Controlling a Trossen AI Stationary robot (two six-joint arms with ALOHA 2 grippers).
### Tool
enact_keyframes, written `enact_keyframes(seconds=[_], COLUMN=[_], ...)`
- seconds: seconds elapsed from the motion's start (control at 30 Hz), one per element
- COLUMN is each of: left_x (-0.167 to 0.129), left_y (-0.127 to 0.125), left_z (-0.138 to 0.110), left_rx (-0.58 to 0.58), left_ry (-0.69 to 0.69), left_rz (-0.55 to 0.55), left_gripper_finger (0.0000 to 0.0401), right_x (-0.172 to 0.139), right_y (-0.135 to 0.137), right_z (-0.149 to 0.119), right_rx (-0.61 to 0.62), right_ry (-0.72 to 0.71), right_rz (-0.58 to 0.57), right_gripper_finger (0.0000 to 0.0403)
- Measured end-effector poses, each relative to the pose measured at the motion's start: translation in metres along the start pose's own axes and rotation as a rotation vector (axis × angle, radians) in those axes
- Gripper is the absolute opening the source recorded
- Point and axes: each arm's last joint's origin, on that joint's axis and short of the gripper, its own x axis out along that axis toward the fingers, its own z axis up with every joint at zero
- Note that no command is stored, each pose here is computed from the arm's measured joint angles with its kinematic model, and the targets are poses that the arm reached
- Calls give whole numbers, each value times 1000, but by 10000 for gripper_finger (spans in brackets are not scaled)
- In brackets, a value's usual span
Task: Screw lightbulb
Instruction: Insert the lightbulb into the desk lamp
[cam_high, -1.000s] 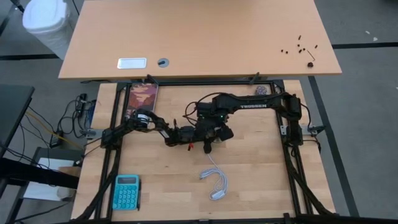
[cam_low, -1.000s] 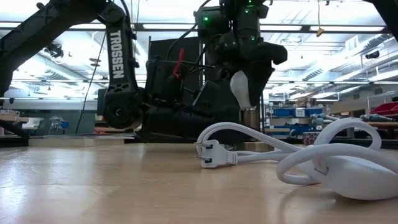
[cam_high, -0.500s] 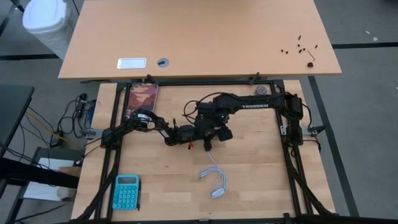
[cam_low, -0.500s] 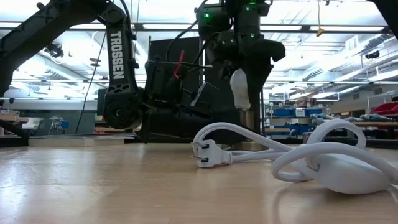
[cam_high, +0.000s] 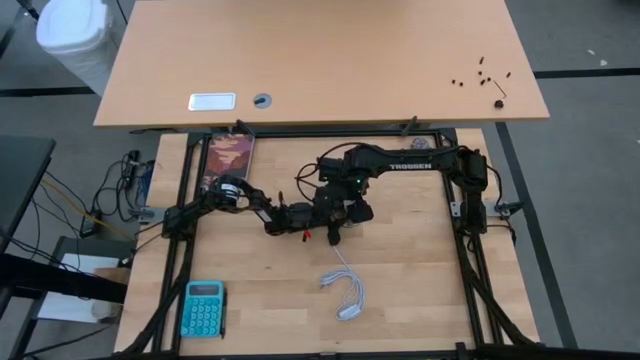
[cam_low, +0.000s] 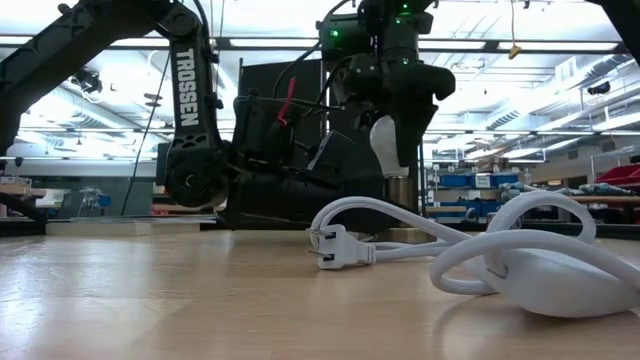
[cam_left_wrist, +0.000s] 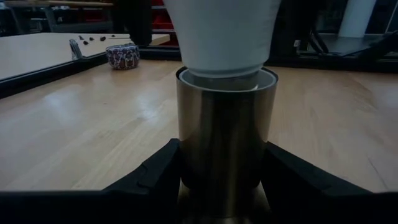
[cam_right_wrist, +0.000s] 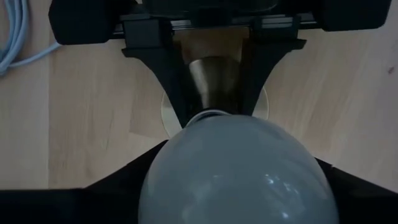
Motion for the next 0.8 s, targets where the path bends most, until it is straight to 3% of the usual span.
enact_keyframes(seconds=[0.37, 0.6, 0.8], left_x=[0, 0, 0], left_y=[1, 1, 2], left_z=[0, 0, 0], left_rx=[-7, -21, -23], left_ry=[-1, 0, -2], left_rz=[33, 37, 42], left_gripper_finger=[198, 198, 198], right_x=[1, 2, 2], right_y=[4, 6, 6], right_z=[2, 6, 6], right_rx=[188, 312, 447], right_ry=[7, -18, -19], right_rz=[-43, -57, -55], right_gripper_finger=[255, 271, 257])
